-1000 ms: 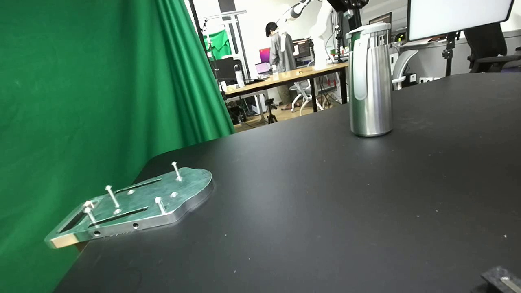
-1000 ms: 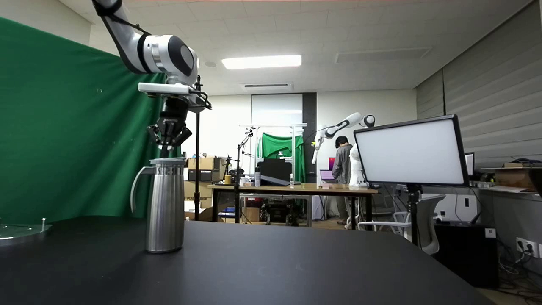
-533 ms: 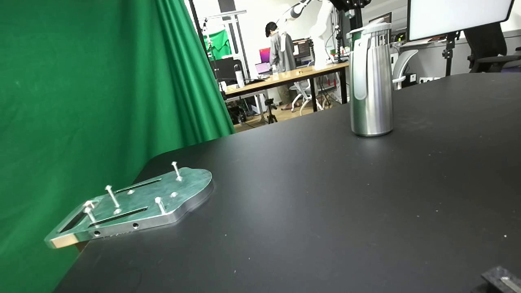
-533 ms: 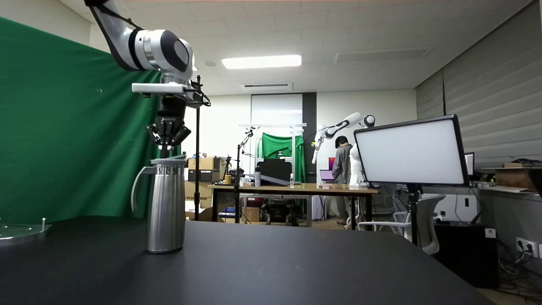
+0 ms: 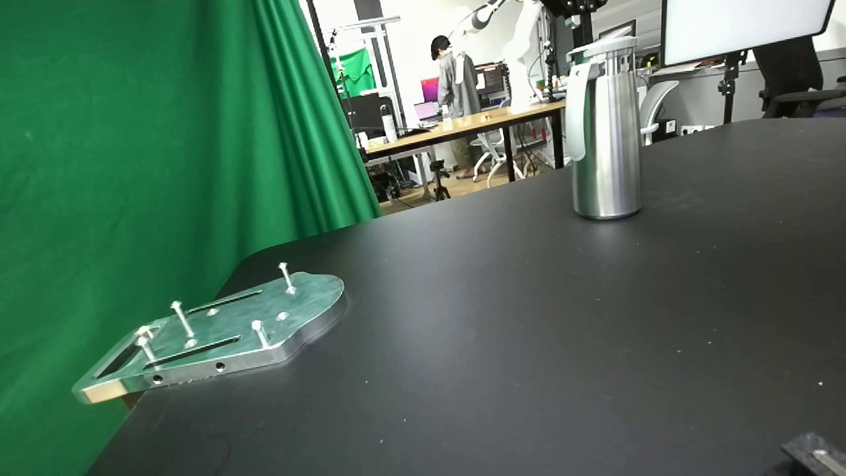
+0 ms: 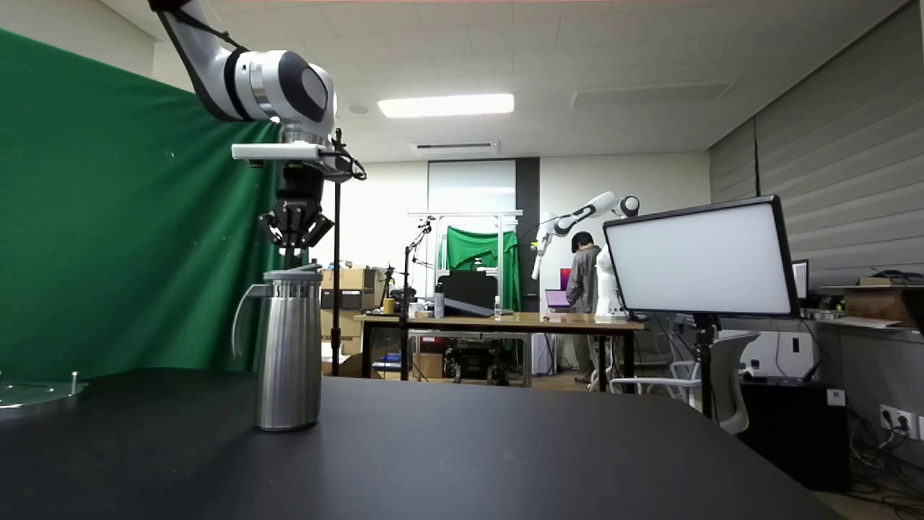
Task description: Press the button atop the thermos
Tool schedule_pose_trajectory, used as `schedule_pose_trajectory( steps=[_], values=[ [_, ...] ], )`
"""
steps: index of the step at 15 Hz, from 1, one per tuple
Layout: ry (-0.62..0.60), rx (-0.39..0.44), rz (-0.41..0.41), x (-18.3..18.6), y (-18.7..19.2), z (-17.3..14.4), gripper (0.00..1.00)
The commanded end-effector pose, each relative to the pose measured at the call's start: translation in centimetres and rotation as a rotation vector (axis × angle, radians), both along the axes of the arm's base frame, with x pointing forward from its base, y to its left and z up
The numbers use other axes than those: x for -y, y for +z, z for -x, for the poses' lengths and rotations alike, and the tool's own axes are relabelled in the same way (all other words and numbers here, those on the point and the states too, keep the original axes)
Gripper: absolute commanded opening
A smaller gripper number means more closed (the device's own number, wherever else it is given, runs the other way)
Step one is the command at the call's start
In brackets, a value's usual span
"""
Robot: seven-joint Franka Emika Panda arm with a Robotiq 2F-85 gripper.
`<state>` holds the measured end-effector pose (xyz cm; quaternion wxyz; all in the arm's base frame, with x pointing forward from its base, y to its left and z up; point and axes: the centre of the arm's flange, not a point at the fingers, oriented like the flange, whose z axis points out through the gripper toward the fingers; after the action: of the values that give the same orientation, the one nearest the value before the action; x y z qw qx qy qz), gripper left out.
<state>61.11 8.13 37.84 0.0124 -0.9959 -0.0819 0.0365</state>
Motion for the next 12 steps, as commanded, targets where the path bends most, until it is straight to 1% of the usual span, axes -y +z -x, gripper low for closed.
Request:
schedule_pose_trajectory(
  steps=[1,5,7,10,11,12],
  values=[
    [-0.017,-0.016,0.016,0.1,0.7,-0.5,0.00],
    [-0.003,-0.029,0.003,-0.3,1.7,-0.6,0.00],
    [0.010,-0.024,-0.005,-0.6,3.1,-0.7,0.00],
    [0.030,-0.013,0.012,-1.0,5.4,-0.7,0.00],
    [0.044,-0.022,0.016,-0.9,5.7,-0.5,0.26],
    [0.042,-0.031,0.022,-0.9,5.9,-0.3,0.28]
  ],
)
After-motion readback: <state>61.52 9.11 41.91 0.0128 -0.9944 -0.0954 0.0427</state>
